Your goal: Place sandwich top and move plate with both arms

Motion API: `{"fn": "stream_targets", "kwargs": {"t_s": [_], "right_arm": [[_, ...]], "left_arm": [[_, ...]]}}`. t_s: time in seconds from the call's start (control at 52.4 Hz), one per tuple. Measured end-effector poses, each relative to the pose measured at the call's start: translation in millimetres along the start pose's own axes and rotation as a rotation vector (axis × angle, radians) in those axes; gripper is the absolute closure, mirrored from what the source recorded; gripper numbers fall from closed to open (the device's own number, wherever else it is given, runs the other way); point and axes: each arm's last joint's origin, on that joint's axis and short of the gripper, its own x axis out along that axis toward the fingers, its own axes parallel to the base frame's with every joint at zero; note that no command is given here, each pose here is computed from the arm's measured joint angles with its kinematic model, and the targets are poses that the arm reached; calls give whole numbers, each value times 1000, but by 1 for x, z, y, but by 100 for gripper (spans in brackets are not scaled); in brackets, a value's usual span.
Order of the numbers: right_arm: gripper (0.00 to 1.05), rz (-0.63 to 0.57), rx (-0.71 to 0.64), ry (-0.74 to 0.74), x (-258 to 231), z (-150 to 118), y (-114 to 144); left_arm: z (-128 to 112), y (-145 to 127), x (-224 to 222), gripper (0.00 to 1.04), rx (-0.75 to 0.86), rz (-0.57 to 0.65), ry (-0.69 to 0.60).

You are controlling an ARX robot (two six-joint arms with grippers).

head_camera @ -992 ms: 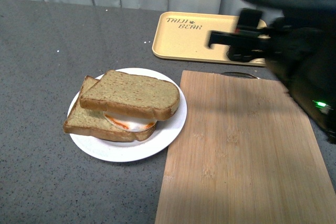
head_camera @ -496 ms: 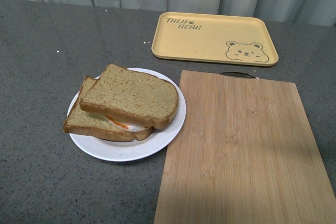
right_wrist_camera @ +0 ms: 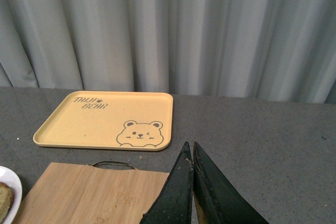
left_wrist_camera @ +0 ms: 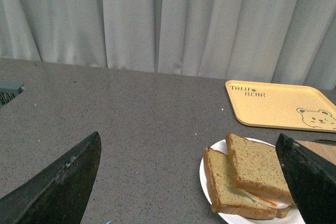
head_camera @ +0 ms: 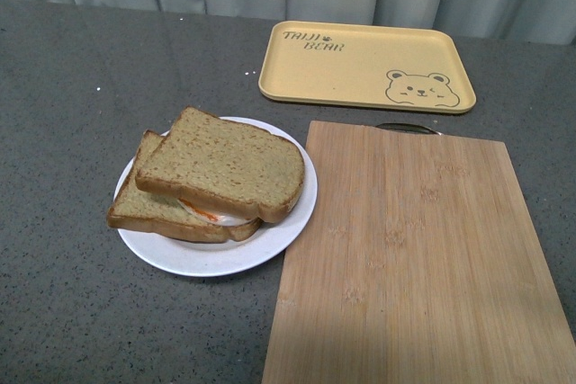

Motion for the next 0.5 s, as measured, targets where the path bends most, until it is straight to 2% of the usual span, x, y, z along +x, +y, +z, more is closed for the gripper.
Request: {"fn": "stream_targets", "kwargs": {"t_s": [0.21,0.496], "right_arm": [[104,0,2,7,-13,-1,-12],[104,-3,1,-6,-28,2,-13]], "left_arm": [[0,0,0,7,0,0,0],[0,0,0,7,0,0,0]]}}
